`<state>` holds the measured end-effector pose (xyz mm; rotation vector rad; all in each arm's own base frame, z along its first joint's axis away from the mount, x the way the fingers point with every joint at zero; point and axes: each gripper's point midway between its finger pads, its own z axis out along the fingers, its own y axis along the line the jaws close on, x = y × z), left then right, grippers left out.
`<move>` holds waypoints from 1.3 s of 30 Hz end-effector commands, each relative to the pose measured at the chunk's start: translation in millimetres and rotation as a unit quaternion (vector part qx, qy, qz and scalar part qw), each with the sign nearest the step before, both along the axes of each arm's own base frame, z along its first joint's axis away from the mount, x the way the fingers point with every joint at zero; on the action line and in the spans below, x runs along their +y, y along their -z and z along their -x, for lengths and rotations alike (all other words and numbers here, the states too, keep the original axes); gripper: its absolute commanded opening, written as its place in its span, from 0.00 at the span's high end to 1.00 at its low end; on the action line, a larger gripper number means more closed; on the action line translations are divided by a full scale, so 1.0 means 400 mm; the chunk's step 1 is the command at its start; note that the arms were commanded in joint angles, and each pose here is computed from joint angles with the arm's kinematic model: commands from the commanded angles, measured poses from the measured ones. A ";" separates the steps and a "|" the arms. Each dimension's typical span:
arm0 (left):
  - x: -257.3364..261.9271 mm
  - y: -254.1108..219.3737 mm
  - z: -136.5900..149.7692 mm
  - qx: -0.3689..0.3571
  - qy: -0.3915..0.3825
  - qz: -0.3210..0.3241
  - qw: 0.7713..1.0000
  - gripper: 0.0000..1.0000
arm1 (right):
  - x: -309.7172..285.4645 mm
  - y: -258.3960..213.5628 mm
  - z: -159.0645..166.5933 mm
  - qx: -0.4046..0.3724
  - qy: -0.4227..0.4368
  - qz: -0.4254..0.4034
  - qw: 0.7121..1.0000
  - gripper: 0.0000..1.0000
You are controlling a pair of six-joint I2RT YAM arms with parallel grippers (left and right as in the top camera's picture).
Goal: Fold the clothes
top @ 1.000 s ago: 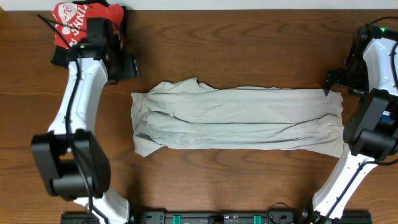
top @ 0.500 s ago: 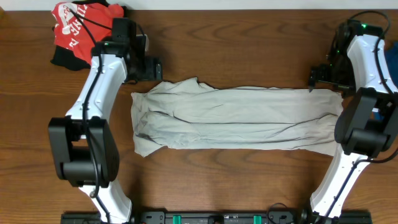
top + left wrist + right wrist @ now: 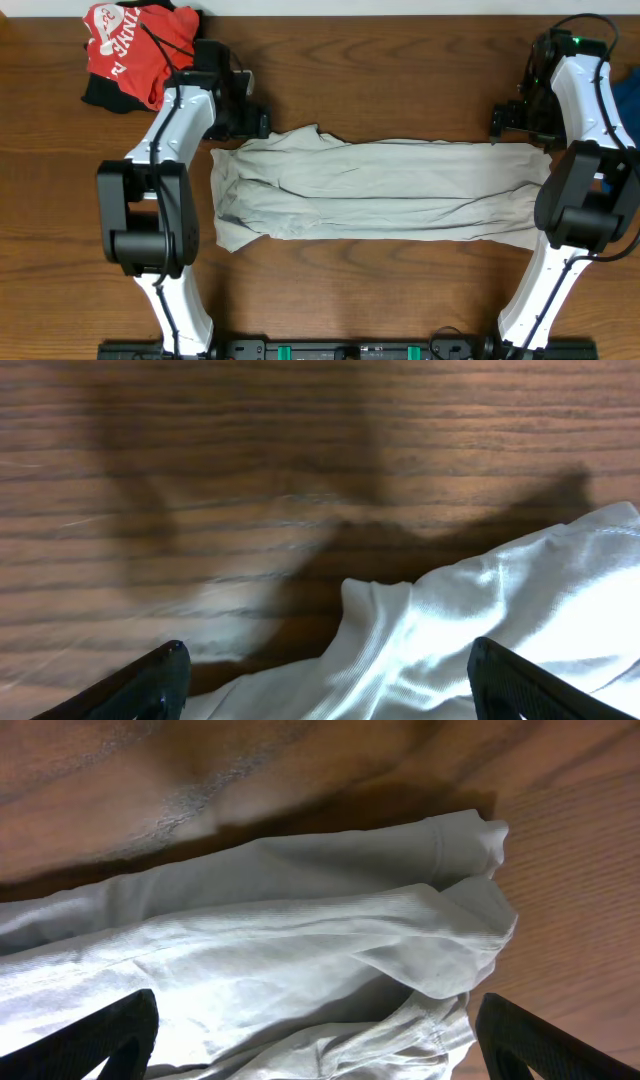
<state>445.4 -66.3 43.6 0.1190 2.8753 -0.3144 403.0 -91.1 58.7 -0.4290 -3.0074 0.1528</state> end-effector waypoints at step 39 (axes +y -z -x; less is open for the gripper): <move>0.002 0.055 0.023 0.020 0.031 -0.077 0.996 0.71 | 0.016 -0.033 -0.012 -0.019 -0.018 0.001 1.000 0.01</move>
